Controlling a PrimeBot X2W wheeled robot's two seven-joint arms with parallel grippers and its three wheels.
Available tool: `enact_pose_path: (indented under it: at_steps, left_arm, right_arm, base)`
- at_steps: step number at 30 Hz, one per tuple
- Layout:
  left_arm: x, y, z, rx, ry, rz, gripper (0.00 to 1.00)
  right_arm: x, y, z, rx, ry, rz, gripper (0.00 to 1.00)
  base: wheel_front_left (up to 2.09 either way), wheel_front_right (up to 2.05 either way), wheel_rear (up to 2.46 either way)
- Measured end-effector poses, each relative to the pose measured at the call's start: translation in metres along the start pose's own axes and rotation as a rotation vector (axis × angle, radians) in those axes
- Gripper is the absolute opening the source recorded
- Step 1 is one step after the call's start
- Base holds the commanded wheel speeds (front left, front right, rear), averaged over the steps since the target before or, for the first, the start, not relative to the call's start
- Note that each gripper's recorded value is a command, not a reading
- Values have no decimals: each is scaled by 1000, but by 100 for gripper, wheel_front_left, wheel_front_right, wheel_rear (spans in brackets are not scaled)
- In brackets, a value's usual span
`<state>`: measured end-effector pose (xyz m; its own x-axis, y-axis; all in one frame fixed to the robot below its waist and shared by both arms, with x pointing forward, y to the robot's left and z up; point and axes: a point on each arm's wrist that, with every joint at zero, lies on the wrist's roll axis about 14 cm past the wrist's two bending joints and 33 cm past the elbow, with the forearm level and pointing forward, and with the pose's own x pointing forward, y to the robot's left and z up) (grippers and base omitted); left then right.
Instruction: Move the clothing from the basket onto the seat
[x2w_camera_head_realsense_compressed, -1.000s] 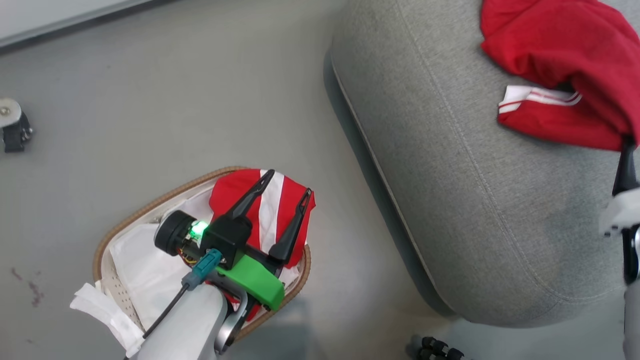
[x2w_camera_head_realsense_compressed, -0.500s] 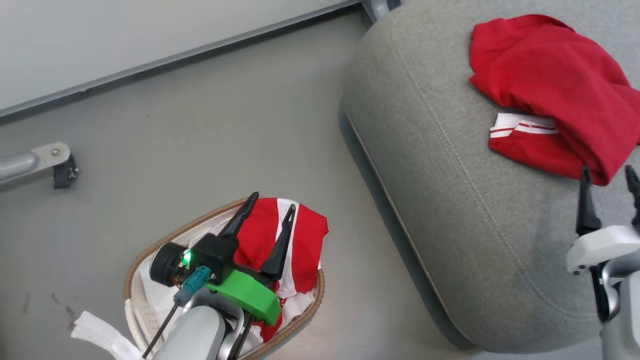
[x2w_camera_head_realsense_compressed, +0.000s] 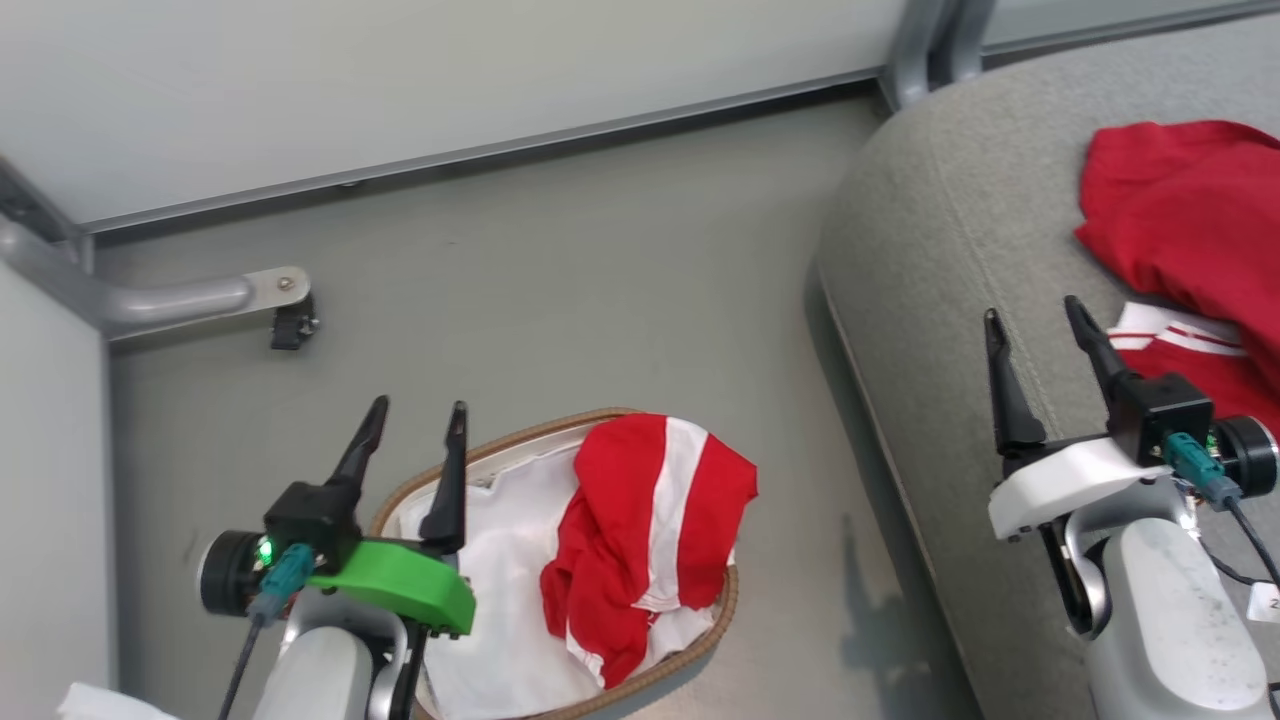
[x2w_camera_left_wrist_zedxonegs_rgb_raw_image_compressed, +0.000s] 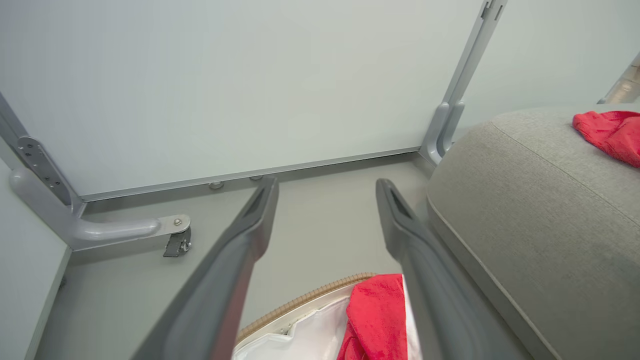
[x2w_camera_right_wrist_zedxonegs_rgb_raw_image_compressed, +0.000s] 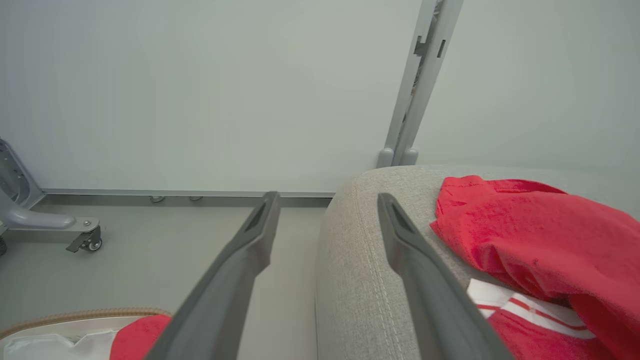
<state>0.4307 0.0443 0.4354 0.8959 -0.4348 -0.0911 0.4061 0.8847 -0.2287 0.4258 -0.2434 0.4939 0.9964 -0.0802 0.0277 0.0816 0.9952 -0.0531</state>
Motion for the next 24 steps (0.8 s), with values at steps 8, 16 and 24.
enact_pose_path:
  at_steps: [8, 16, 24]
  left_arm:
    - [-42, 65, 15, 19, -38, 239, 100]
    - [-86, 89, 18, 34, -45, 359, 100]
    - [-114, 87, 13, 31, -39, 390, 100]
  right_arm:
    - [9, 57, 12, 49, -35, 143, 100]
    - [-10, 76, 14, 80, -29, 194, 100]
    - [-32, 76, 12, 111, -20, 193, 100]
  base:
    - [0, 0, 0]
    - [0, 0, 0]
    - [0, 0, 0]
